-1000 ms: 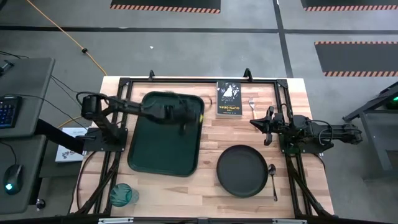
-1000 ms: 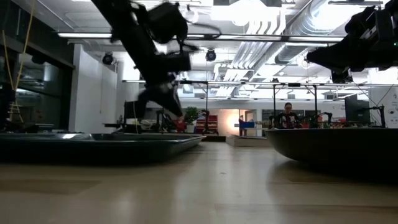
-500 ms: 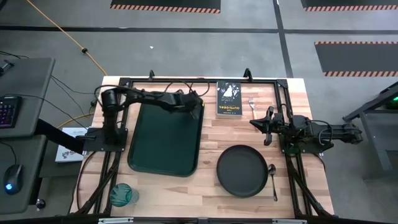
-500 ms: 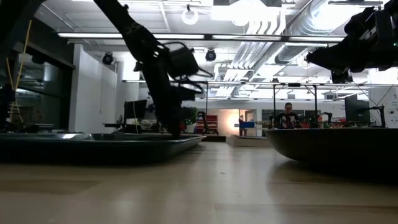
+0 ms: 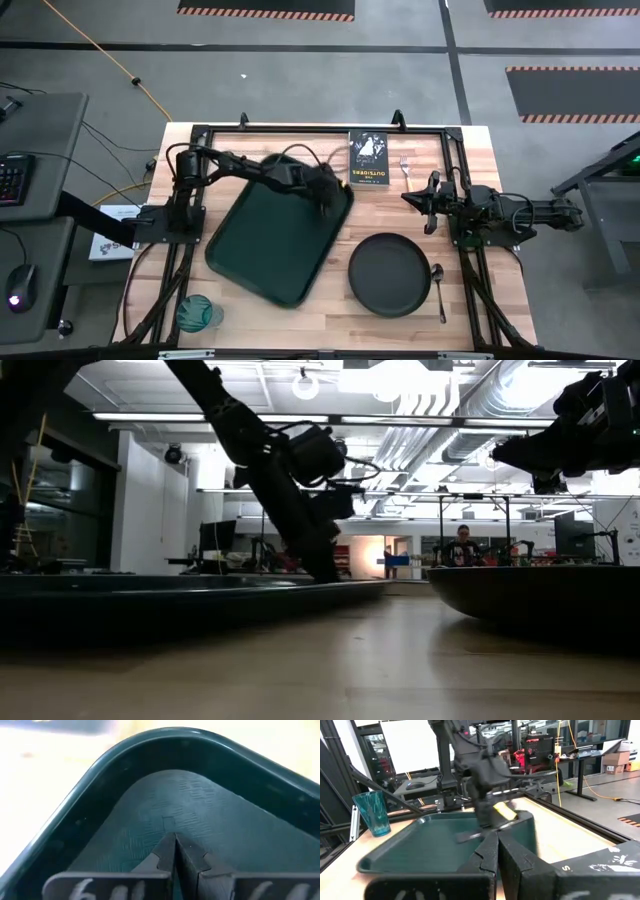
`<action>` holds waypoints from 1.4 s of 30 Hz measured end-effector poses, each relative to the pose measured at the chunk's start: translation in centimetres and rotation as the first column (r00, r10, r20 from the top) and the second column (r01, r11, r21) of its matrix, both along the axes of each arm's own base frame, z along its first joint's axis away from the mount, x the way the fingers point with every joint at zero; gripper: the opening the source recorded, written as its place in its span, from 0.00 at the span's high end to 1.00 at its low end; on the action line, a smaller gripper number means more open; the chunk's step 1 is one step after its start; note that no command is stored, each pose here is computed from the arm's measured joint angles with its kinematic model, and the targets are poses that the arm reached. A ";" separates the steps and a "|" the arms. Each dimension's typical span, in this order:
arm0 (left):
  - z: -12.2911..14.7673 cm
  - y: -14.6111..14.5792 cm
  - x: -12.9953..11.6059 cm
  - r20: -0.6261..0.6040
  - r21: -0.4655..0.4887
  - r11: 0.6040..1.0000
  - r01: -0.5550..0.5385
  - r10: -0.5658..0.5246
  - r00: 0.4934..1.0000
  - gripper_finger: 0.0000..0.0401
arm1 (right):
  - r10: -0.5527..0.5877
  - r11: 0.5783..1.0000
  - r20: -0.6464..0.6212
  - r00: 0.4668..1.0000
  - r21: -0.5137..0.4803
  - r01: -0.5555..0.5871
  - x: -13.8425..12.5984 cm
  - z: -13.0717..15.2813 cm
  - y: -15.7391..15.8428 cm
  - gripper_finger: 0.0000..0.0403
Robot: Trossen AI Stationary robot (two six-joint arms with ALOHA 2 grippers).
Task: Pick and place plate/cup/fork/spoon on tray
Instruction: Move the dark green tray to the top left of the table
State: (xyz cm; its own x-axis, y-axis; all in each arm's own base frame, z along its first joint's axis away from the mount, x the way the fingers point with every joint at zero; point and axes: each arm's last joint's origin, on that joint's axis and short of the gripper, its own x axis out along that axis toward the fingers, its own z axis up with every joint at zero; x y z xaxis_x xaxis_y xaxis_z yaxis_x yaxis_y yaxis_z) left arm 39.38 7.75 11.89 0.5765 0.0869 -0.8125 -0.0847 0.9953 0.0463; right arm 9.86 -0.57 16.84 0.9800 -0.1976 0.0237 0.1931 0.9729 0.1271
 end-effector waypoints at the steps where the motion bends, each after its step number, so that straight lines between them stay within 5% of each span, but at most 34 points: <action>1: 0.0 -0.8 0.1 -0.003 -0.002 0.998 0.063 -0.063 0.998 1.00 | 0.000 1.000 0.000 1.000 0.000 0.000 0.0 0.0 0.0 1.00; 6: 1.0 -4.3 -0.5 -0.083 0.041 0.961 0.273 -0.269 0.960 1.00 | 0.000 1.000 0.000 1.000 0.000 0.000 0.0 0.0 0.0 1.00; 14: 7.8 -5.9 -3.4 0.010 0.084 0.968 0.236 -0.237 0.971 1.00 | 0.000 1.000 -0.003 1.000 0.000 0.000 0.0 0.0 0.0 1.00; 20: 11.0 -8.4 -6.8 0.241 -0.106 0.991 0.078 -0.051 0.969 1.00 | 0.000 1.000 -0.008 1.000 0.000 0.000 0.0 -0.1 0.0 1.00; 24: 10.1 -12.6 -8.4 0.256 -0.254 0.958 0.131 -0.064 0.965 1.00 | 0.000 1.000 -0.007 1.000 0.000 0.000 0.0 -0.1 0.0 1.00; 28: 8.2 -17.6 -9.4 0.174 -0.260 0.943 0.206 -0.164 0.971 1.00 | 0.000 1.000 -0.007 1.000 0.000 0.000 0.0 -0.1 0.0 1.00; 31: 7.3 -19.5 -10.4 0.081 -0.217 0.963 0.156 -0.142 0.987 1.00 | 0.000 1.000 -0.006 1.000 0.000 0.000 0.0 0.0 0.0 1.00; 36: 5.8 -19.2 -12.7 -0.193 -0.138 0.990 -0.040 0.013 0.981 1.00 | 0.000 1.000 -0.007 1.000 0.000 0.000 0.0 -0.1 0.0 1.00; 42: 4.6 -17.0 -14.7 -0.487 -0.068 0.981 -0.184 0.128 0.864 1.00 | 0.000 1.000 -0.007 1.000 0.000 0.000 0.0 -0.1 0.0 1.00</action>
State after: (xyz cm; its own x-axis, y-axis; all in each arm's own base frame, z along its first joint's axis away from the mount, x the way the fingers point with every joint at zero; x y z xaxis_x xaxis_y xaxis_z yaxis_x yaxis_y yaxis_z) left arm 24.65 -9.26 16.53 0.1016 0.0386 -0.9941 -0.2348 0.9720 0.0138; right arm 9.91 -0.57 16.79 0.9801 -0.1978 0.0170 0.1942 0.9729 0.1259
